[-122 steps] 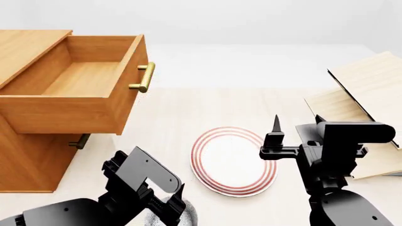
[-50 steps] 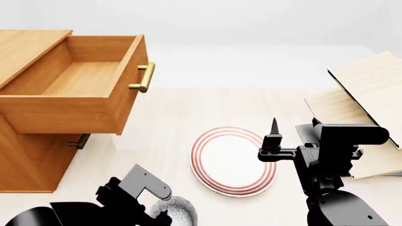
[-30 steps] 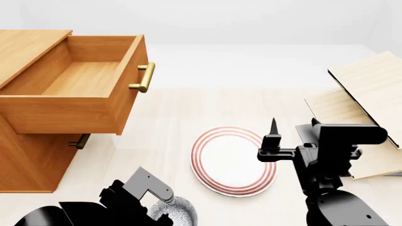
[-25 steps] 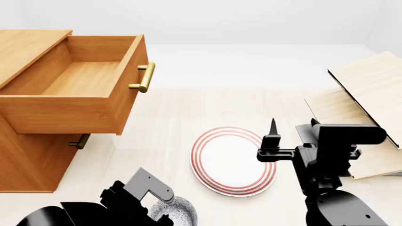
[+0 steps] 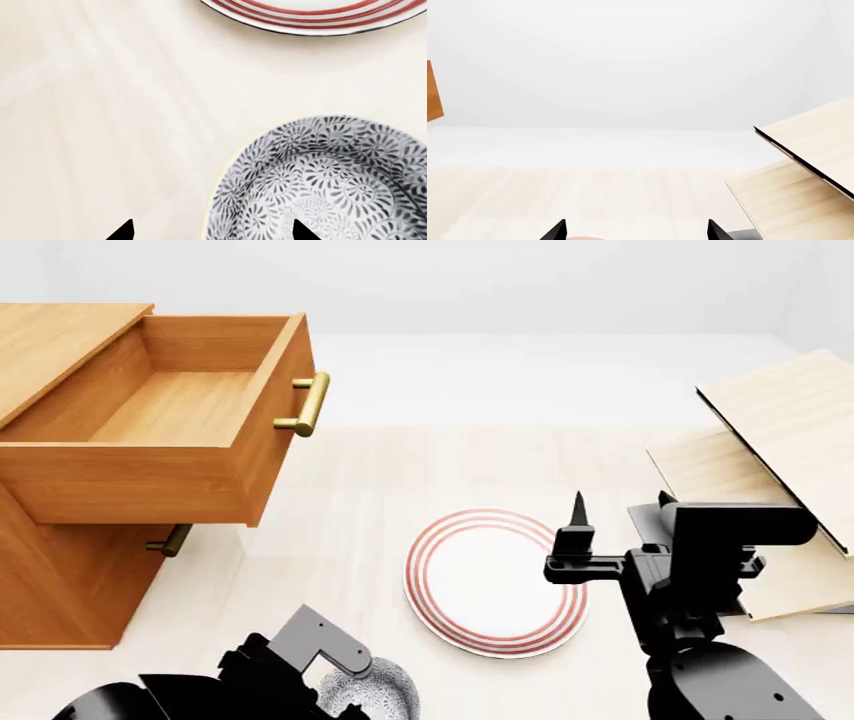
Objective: Open the top drawer of the cabinet and put the bowl in it.
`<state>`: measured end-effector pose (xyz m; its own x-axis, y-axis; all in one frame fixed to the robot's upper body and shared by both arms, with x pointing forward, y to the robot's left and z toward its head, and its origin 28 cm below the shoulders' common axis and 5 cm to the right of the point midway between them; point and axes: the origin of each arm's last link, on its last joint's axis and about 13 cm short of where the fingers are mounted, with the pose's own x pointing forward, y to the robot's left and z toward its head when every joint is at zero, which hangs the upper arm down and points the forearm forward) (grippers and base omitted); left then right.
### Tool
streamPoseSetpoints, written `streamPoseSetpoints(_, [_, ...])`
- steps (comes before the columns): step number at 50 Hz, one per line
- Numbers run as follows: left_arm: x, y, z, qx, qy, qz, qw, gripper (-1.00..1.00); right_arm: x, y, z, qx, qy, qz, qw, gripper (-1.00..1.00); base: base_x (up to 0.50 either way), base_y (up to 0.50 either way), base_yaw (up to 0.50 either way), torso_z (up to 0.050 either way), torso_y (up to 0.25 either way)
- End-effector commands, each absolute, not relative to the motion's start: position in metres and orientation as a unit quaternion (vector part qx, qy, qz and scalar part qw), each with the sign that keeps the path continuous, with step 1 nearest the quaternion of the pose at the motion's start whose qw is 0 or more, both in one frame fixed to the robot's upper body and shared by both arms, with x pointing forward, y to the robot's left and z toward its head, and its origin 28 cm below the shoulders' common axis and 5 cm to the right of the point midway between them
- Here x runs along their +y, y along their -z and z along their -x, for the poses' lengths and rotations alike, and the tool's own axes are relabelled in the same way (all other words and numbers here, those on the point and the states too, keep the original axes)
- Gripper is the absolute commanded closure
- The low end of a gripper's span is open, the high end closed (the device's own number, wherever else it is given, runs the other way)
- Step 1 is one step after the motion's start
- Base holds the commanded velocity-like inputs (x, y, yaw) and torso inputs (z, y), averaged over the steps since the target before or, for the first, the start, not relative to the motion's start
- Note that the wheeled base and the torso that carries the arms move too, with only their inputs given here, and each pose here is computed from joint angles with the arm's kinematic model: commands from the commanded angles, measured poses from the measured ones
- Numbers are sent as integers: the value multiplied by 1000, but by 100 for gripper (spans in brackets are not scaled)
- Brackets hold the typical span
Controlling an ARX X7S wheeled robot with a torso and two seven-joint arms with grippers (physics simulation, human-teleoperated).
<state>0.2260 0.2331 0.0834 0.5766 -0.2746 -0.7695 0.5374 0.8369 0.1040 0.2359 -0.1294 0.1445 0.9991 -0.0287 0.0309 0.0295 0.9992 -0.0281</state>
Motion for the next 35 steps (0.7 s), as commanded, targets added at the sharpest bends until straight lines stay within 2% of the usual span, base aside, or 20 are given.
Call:
streamPoseSetpoints(1, [232, -79, -226, 404, 234, -164, 869, -100, -130, -144, -236, -15, 15, 14, 1000, -100, 0, 0, 0, 0, 0])
streamPoseSetpoints(19, [230, -67, -228, 414, 238, -157, 865, -100, -129, -140, -238, -12, 15, 14, 1000, -100, 0, 0, 0, 0, 0])
streamPoseSetpoints(20, [230, -67, -228, 412, 237, -157, 866, 100, -129, -140, -238, -11, 15, 14, 1000, -100, 0, 0, 0, 0, 0])
streamPoseSetpoints(35, [231, -71, -227, 399, 235, -146, 875, 100, -129, -140, -237, -11, 15, 13, 1000, -100, 0, 0, 0, 0, 0])
